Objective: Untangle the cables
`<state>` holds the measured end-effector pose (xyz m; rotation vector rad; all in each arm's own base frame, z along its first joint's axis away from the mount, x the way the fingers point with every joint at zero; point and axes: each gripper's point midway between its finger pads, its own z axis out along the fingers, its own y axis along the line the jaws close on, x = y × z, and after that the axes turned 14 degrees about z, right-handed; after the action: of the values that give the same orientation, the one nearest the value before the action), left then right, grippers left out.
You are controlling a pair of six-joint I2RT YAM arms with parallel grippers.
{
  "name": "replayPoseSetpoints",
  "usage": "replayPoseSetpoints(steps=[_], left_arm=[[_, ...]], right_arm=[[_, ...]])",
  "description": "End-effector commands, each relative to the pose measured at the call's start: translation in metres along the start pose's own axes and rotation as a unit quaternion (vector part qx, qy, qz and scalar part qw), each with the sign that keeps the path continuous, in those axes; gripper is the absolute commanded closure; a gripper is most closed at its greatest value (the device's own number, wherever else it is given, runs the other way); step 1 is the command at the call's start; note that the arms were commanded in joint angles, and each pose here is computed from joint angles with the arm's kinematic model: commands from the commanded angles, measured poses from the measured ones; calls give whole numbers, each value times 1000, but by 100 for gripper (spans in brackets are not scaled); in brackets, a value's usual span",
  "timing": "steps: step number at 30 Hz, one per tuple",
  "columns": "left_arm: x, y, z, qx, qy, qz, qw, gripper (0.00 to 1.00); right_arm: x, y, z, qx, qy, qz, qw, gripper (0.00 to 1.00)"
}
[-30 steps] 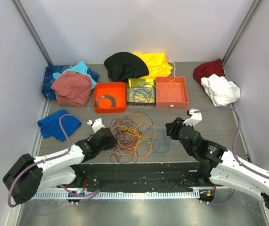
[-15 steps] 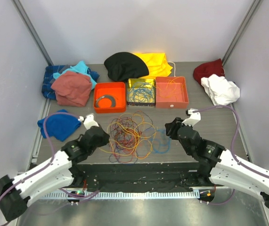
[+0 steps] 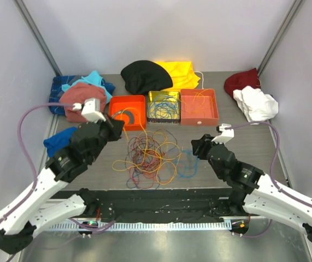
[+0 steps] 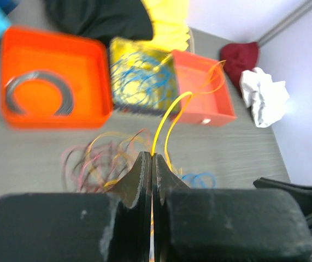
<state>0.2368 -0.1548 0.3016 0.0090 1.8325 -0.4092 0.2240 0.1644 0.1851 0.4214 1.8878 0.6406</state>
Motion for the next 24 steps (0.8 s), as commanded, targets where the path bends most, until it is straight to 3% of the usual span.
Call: replayPoseSetpoints(steps=[1,12,21,24], left_arm=[[-66,-52,18,71,-59,36,995,99],[-207,-114,0,138,-193,64,969,99],[-252,-137,-17,176,-235,75,953,99],[-256,-141,-19,185,-237,73,951,99]], right_arm=[[-54,29,-18,-42,-67,21,997,56],[-41,61,-20,-112,-20,-5,994,50],[-23,97,-13,-204,-7,25,979,46],[-7,115,-9,-234,30,3,972,43]])
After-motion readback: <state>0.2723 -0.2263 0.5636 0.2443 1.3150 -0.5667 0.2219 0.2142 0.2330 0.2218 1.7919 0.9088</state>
